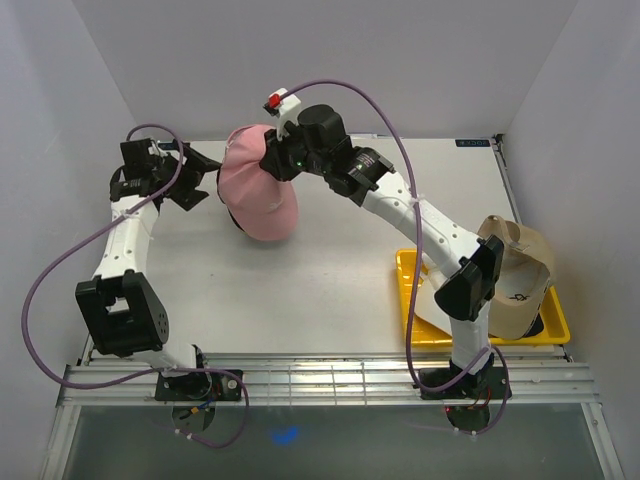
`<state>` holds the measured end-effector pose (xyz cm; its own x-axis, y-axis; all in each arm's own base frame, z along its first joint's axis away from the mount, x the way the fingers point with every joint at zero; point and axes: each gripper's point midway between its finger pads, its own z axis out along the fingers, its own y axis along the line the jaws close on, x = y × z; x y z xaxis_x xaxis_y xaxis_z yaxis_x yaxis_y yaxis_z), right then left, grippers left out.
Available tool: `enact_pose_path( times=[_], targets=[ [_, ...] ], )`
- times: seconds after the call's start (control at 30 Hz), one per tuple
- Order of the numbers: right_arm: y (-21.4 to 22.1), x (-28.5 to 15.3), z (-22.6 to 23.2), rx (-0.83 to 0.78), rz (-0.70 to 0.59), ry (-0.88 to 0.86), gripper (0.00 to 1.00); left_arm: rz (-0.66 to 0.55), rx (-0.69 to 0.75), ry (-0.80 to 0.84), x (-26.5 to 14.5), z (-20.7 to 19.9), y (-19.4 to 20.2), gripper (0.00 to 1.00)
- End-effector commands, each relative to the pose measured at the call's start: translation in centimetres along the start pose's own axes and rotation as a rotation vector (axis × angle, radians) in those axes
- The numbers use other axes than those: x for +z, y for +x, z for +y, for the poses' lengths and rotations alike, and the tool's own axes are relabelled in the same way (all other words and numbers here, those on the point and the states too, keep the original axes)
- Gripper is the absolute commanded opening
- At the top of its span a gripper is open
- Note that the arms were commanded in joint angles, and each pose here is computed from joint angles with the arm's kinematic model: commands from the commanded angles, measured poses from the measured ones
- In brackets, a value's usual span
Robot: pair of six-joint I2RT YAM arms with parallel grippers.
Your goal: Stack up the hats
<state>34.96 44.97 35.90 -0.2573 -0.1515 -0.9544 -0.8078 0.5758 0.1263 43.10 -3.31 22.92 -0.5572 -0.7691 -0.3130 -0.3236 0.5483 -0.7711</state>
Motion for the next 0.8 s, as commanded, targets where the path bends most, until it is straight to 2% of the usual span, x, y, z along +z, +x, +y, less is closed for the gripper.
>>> enact_pose_path(
  times=[0.0, 0.13, 0.37, 0.57, 0.77],
  targets=[
    [-3.5, 0.1, 0.7, -0.043, -0.123, -0.024, 0.08, -0.135, 0.009, 0.017, -3.8, -2.6, -1.9, 0.98],
    [-3.0, 1.0, 0.5, -0.053, -0.117, -0.026, 0.08, -0.187, -0.013, -0.012, -4.6, -2.2, -2.3, 0.98],
    [-1.2, 3.1, 0.2, -0.045, -0.076, -0.027, 0.08, -0.208, -0.009, 0.004, -5.5, -2.8, -2.4, 0.98],
    [0.4, 4.8, -0.2, -0.023, -0.048, -0.018, 0.09, -0.176, -0.002, 0.024, -5.3, -2.9, -1.7, 0.98],
    [1.5, 5.9, -0.3, -0.003, -0.029, -0.016, 0.16, -0.154, 0.020, 0.049, -4.9, -3.2, -1.6, 0.98]
  ],
)
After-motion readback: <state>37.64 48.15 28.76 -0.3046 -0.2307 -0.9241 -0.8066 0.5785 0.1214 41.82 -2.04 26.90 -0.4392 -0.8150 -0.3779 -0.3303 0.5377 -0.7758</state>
